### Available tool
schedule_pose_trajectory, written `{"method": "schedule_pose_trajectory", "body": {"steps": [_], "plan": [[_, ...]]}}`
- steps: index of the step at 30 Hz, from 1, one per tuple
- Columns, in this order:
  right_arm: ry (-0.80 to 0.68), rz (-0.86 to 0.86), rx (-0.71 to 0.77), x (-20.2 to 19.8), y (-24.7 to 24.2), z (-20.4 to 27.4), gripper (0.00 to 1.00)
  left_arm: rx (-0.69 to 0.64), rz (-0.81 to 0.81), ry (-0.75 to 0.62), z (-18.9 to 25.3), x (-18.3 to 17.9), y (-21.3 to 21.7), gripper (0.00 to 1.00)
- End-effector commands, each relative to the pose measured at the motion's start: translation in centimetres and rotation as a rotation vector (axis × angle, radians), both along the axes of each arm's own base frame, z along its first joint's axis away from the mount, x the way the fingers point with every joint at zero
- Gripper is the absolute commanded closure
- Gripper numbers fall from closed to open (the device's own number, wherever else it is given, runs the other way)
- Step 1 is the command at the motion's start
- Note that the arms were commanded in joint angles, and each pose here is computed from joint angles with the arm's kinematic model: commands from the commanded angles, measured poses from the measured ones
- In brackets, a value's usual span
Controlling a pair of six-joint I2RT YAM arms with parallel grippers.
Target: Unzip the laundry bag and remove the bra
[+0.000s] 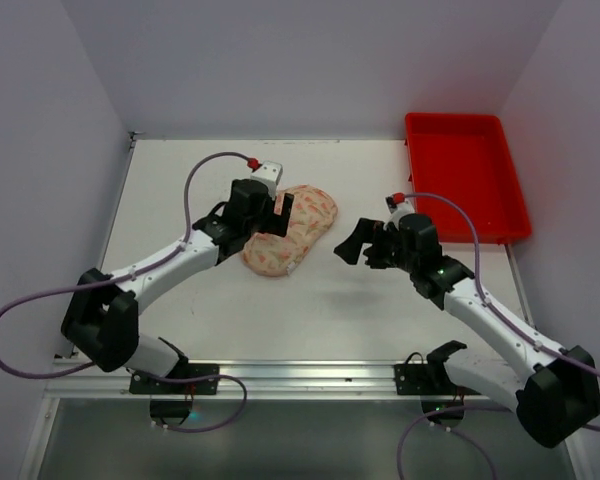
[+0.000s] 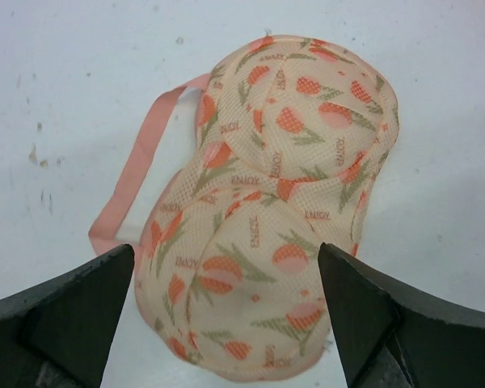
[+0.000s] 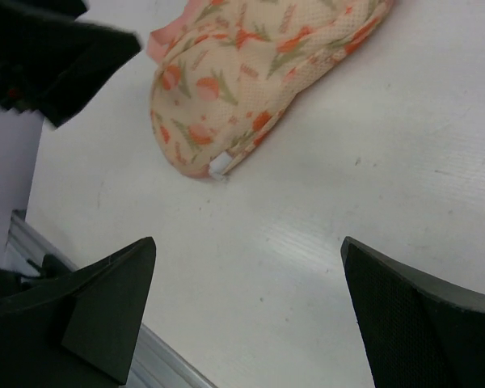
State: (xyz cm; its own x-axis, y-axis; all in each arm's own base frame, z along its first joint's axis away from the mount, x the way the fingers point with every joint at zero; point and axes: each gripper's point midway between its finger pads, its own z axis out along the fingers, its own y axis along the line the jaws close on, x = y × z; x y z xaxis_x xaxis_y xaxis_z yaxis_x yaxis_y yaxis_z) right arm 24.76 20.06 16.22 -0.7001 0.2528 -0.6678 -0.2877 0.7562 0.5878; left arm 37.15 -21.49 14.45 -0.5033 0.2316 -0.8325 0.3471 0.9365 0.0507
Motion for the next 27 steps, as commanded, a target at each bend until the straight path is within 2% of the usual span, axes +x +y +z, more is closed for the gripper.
{"method": "schedule_pose_trajectory", "body": {"steps": [1,5,6,9,10,12,16,19,22,25,27], "plan": [[-0.007,-0.198,0.011,4.8,-0.3,2.0,0.01,-0.081,0.241,0.151,-2.3,-3.6,3.0,0.00],[0.052,-0.244,0.037,7.9,1.4,1.3,0.03,-0.184,0.318,0.183,-3.2,-5.9,3.9,0.00],[0.095,-0.250,0.023,8.6,1.9,-0.3,0.04,-0.194,0.342,0.205,-4.2,-6.6,4.3,0.00],[0.124,-0.306,0.049,10.7,2.6,-0.8,0.04,-0.222,0.365,0.202,-4.9,-7.1,4.6,0.00],[0.163,-0.325,0.036,11.4,2.9,-2.4,0.04,-0.236,0.363,0.184,-4.8,-6.7,4.4,0.00],[0.166,-0.369,0.035,12.9,3.1,-2.4,0.04,-0.205,0.354,0.178,-5.7,-6.6,4.7,0.00],[0.238,-0.428,0.030,14.9,3.9,-5.5,0.04,-0.148,0.350,0.191,-7.3,-6.2,4.9,0.00],[0.232,-0.412,0.056,16.3,5.1,-5.8,0.04,-0.143,0.328,0.212,-8.0,-6.3,4.5,0.00],[0.269,-0.401,0.019,16.9,5.6,-8.2,0.05,-0.146,0.311,0.230,-8.7,-6.7,4.3,0.00],[0.271,-0.389,0.027,17.4,6.2,-9.6,0.08,-0.132,0.304,0.229,-9.1,-6.9,4.5,0.00],[0.285,-0.378,0.026,17.5,6.5,-10.6,0.15,-0.121,0.303,0.218,-9.0,-6.7,4.7,0.00]]}}
